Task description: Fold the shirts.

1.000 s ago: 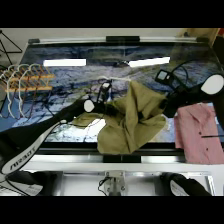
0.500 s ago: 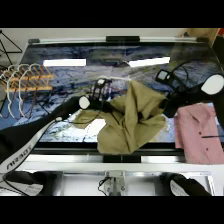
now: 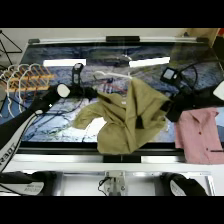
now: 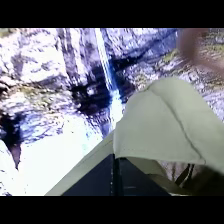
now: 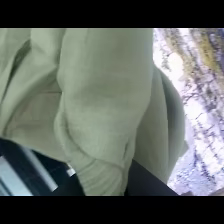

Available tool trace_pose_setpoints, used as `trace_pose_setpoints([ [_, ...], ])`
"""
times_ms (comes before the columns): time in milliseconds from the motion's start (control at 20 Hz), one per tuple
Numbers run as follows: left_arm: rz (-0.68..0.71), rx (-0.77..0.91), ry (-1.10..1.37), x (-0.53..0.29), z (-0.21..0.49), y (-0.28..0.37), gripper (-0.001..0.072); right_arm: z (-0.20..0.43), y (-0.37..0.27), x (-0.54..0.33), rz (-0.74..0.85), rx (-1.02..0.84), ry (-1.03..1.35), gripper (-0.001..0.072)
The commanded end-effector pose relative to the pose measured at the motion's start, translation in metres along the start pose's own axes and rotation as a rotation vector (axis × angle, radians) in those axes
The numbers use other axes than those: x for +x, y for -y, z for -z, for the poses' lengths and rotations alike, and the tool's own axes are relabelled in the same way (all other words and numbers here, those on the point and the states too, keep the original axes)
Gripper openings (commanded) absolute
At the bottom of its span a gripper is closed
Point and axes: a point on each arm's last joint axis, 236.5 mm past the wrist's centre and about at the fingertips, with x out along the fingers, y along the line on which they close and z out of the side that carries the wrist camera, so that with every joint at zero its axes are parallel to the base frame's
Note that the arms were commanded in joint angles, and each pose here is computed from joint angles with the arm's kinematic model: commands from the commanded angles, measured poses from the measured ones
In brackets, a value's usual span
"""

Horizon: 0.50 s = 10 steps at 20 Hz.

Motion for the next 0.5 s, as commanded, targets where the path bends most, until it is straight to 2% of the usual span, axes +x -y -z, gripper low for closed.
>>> trace_pose_setpoints([
  [0,-0.006,-0.007,0.063,-0.014,-0.031,-0.005,0.0049,0.008,-0.022,-0.005,-0.078,0.027,-0.034,0.0061],
  [450,0.014,0.015,0.117,-0.037,-0.071,0.003,0.0049,0.012,-0.025,-0.005,-0.089,0.035,-0.051,0.0061],
])
